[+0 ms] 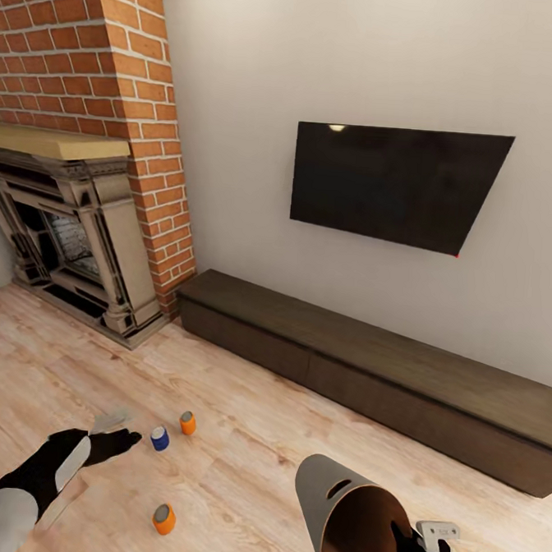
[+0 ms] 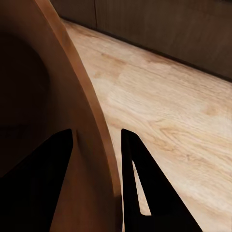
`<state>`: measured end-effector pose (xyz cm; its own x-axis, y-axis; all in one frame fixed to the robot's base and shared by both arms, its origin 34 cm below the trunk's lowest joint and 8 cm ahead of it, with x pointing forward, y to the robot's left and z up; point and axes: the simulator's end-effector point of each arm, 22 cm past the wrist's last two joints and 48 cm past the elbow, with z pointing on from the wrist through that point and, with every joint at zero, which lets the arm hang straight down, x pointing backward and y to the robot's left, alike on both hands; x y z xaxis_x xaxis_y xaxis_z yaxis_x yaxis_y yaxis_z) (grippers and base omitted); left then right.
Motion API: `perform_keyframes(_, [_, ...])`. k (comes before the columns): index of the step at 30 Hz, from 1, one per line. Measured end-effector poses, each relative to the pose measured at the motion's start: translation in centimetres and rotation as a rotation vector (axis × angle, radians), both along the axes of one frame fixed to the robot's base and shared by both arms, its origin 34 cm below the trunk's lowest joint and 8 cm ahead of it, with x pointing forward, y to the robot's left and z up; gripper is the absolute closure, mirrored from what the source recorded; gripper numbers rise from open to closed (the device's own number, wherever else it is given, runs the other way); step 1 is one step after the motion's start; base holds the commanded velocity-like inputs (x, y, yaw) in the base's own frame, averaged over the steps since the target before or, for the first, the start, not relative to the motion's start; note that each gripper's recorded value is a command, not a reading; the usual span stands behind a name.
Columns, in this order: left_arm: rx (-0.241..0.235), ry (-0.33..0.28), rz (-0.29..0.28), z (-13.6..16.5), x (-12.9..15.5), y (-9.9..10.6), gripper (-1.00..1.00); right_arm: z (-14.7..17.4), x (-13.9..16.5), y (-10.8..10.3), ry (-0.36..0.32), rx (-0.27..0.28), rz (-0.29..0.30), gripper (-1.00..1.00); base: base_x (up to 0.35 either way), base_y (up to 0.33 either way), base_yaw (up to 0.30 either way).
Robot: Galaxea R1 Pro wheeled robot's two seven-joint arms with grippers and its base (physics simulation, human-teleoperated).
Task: Put the three can of soda from the living room inside the tash can in the kitchen.
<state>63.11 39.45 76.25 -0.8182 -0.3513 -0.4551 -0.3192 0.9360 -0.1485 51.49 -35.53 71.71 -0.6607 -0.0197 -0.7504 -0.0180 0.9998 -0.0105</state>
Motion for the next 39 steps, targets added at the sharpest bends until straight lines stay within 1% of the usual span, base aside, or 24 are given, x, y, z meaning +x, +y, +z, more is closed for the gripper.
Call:
perform_keyframes(1, [-0.003,0.028,0.000,-0.1,-0.3,-0.1,-1.00,0.0,0.0,0.0,0.000,0.000,0.000,1.00,0.277,0.196,0.000])
perform_keyframes(2, [-0.007,0.040,0.000,0.2,0.1,-0.2,-1.00,0.0,0.0,0.0,0.000,0.001,-0.001,1.00,0.277,0.193,0.000])
perform_keyframes(3, [-0.011,0.045,0.000,0.8,0.7,-0.3,-1.00,0.0,0.0,0.0,0.000,0.001,-0.001,1.00,0.279,0.179,0.000])
perform_keyframes(4, [-0.020,0.055,-0.004,2.0,2.1,-0.6,-1.00,0.0,0.0,0.1,0.001,0.001,0.001,1.00,0.280,0.172,0.000])
perform_keyframes(7, [-0.030,0.096,-0.024,3.6,3.6,-1.2,-1.00,-0.1,-0.1,0.5,0.004,-0.002,0.012,1.00,0.281,0.160,0.000])
perform_keyframes(12, [-0.015,0.164,-0.085,5.8,5.0,-2.4,-1.00,-0.3,-0.2,1.0,0.011,-0.016,0.034,1.00,0.239,0.101,0.000])
perform_keyframes(15, [-0.007,0.181,-0.103,6.3,5.3,-2.8,-1.00,-0.4,-0.2,1.2,0.013,-0.018,0.039,1.00,0.097,0.030,0.000])
perform_keyframes(18, [0.001,0.189,-0.109,6.6,5.5,-2.9,-1.00,-0.4,-0.3,1.2,0.015,-0.021,0.042,1.00,0.033,0.010,0.000])
perform_keyframes(21, [0.008,0.184,-0.108,6.7,5.6,-2.8,-1.00,-0.4,-0.3,1.1,0.014,-0.022,0.039,1.00,0.015,0.005,0.000])
perform_keyframes(24, [0.021,0.151,-0.103,6.9,6.4,-2.5,-1.00,-0.5,-0.3,1.1,0.015,-0.023,0.038,1.00,0.006,0.002,0.000])
perform_keyframes(25, [0.032,0.130,-0.096,6.8,6.7,-2.3,-1.00,-0.5,-0.3,1.0,0.015,-0.023,0.038,1.00,0.002,0.001,0.000])
perform_keyframes(27, [0.041,0.137,-0.085,6.2,6.3,-1.9,-1.00,-0.5,-0.3,1.1,0.015,-0.023,0.038,1.00,0.001,0.000,0.000])
perform_keyframes(28, [0.056,0.145,-0.073,5.9,5.9,-1.5,-1.00,-0.5,-0.3,1.1,0.016,-0.023,0.037,1.00,0.000,0.000,0.000])
perform_keyframes(31, [0.073,0.153,-0.060,5.6,5.7,-1.0,-1.00,-0.4,-0.3,0.7,0.014,-0.021,0.023,1.00,0.000,0.000,0.000])
perform_keyframes(34, [0.072,0.154,-0.062,5.5,5.7,-1.5,-1.00,-0.3,-0.1,0.5,0.013,-0.020,0.015,1.00,0.000,0.000,0.000])
perform_keyframes(39, [0.070,0.155,-0.066,5.4,5.7,-1.9,-1.00,0.9,2.3,0.3,-0.023,-0.020,0.007,1.00,0.000,0.000,0.000])
